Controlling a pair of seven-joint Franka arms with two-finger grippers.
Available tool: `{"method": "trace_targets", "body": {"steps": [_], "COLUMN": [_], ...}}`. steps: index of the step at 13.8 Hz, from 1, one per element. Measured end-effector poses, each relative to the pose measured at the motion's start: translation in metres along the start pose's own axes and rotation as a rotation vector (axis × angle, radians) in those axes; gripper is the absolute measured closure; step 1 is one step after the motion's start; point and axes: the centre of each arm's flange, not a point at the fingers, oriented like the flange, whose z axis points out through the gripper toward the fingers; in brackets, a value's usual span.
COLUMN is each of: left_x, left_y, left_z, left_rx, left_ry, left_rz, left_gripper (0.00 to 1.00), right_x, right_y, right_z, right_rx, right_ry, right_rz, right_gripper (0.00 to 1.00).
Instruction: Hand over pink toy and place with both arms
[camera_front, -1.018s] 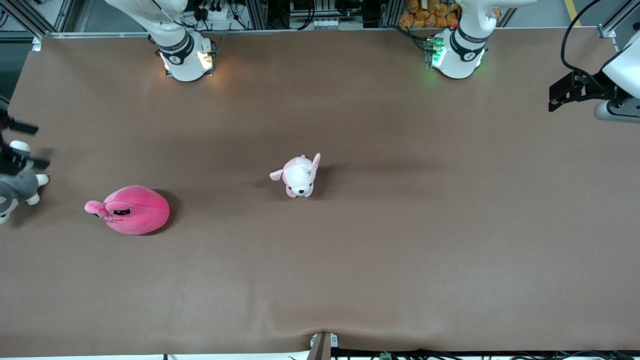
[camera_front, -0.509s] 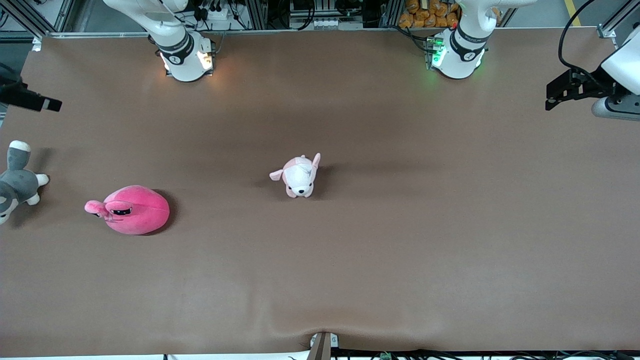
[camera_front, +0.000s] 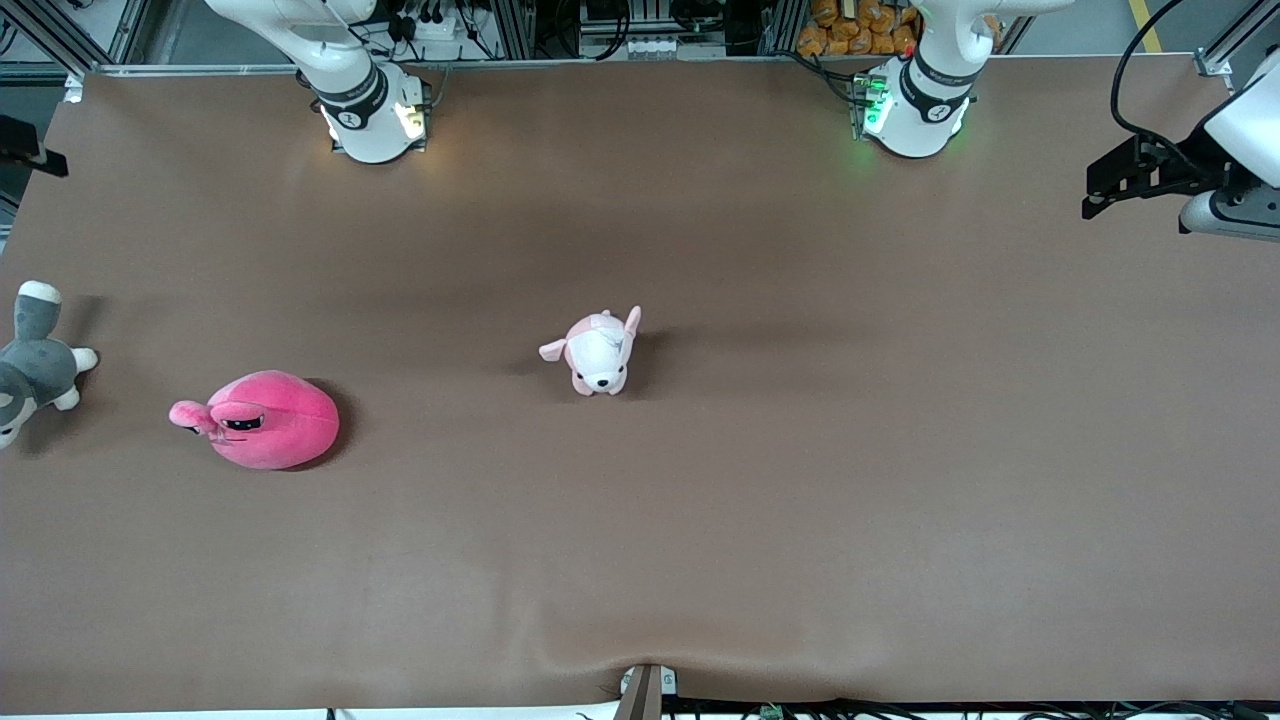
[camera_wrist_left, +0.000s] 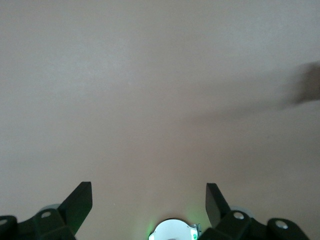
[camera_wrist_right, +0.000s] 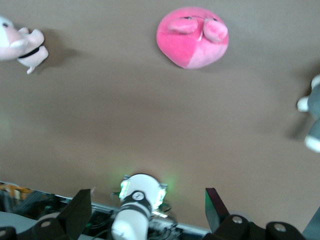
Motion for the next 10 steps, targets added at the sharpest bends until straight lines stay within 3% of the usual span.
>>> {"method": "trace_targets", "body": {"steps": [2, 3, 6, 10], "left_x": [0.000, 0.000, 0.000, 0.000], "left_y": [0.001, 0.002, 0.002, 0.000], "left_z": [-0.001, -0.002, -0.003, -0.003], "left_rx": [-0.001, -0.002, -0.002, -0.002], "left_ry": [0.002, 0.003, 0.007, 0.006], "left_rz": [0.002, 0.003, 0.003, 0.000], "left_gripper": [0.00, 0.00, 0.00, 0.00], "right_x": [-0.018, -0.025, -0.036, -0.020], "right_y": [-0.016, -0.027, -0.042, -0.038], "right_z": [0.004, 0.009, 0.010, 0.002], "right_rx": [-0.027, -0.037, -0.044, -0.068], "right_ry": [0.083, 0.100, 0.133, 0.162], "right_rz": [-0.054, -0.054, 0.114, 0.171], "right_gripper": [0.00, 0.00, 0.00, 0.00]}}
